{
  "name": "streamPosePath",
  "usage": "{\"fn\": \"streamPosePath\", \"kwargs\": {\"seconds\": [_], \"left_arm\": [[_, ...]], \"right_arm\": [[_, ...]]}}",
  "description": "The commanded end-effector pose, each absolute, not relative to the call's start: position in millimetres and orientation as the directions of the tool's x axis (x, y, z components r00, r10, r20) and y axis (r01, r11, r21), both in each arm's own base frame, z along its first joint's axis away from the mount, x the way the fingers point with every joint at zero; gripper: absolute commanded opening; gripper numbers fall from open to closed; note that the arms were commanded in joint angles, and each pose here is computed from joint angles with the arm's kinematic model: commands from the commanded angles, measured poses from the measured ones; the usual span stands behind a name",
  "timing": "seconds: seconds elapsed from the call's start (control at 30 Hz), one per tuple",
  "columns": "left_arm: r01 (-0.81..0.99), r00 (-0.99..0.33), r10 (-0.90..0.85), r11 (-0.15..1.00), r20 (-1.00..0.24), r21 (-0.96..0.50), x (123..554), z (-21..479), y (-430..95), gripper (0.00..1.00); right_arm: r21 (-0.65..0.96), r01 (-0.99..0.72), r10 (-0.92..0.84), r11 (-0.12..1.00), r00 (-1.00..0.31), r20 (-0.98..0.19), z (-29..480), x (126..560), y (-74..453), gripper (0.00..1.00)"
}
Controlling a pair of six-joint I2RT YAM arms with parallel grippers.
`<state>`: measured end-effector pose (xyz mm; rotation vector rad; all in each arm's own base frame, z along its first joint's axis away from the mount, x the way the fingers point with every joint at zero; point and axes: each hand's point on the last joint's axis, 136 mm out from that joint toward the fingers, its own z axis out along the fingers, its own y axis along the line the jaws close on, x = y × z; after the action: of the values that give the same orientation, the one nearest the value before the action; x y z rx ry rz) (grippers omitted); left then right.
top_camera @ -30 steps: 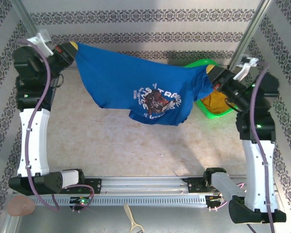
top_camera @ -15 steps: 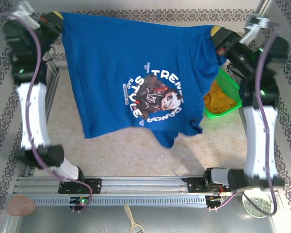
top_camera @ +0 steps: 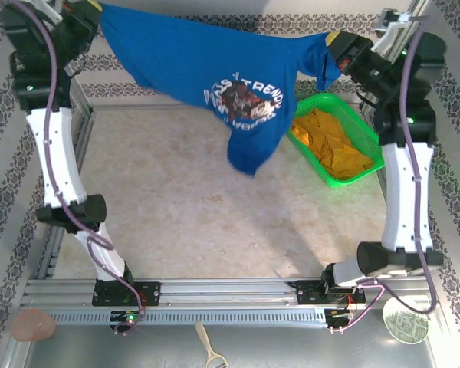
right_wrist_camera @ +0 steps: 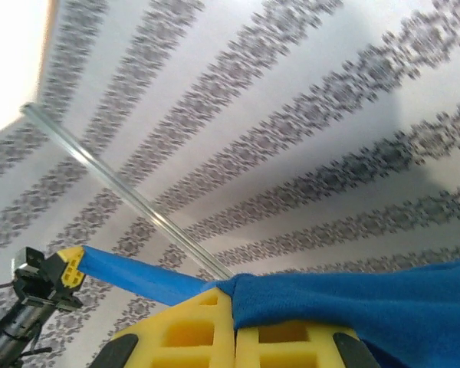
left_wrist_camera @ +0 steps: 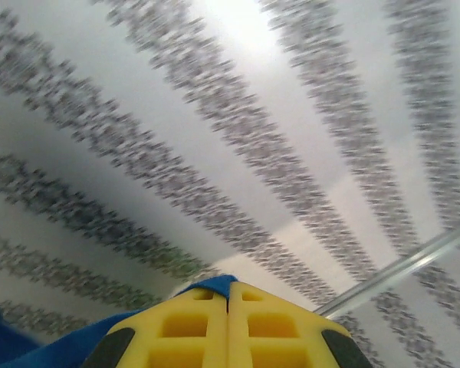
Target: Fold the inside-out t-shirt
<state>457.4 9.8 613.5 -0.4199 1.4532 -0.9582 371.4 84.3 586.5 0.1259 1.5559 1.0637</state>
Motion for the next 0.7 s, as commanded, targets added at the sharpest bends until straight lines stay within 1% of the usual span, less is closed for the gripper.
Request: {"fn": "streamPosePath", "kwargs": {"seconds": [0.0, 0.2, 0.3, 0.43, 0.53, 0.67], "left_arm": [[0.298, -0.137, -0.753, 0.589, -0.644, -0.751, 439.9, 617.6, 13.0, 0.0], [0.316, -0.13, -0.758, 0.579, -0.639, -0.751, 407.7, 609.5, 5.0, 0.0], [0.338, -0.116, -0.768, 0.566, -0.63, -0.752, 394.5, 611.9, 2.1, 0.0], [0.373, -0.081, -0.766, 0.57, -0.637, -0.733, 376.4, 627.5, -1.1, 0.0], [0.383, -0.078, -0.761, 0.574, -0.644, -0.724, 371.5, 633.8, -3.1, 0.0], [0.36, -0.104, -0.763, 0.569, -0.638, -0.739, 381.9, 618.6, -1.7, 0.0]], "right_arm": [[0.631, -0.509, 0.61, 0.585, -0.235, -0.756, 606.3, 336.3, 85.1, 0.0], [0.605, -0.509, 0.599, 0.612, -0.202, -0.775, 596.2, 294.4, 83.0, 0.0], [0.58, -0.526, 0.594, 0.621, -0.167, -0.787, 608.4, 274.6, 81.7, 0.0], [0.538, -0.576, 0.593, 0.615, -0.111, -0.797, 639.9, 249.3, 83.6, 0.0], [0.527, -0.593, 0.593, 0.609, -0.102, -0.799, 650.6, 244.5, 85.2, 0.0], [0.561, -0.576, 0.601, 0.594, -0.146, -0.786, 637.8, 261.8, 85.9, 0.0]]}}
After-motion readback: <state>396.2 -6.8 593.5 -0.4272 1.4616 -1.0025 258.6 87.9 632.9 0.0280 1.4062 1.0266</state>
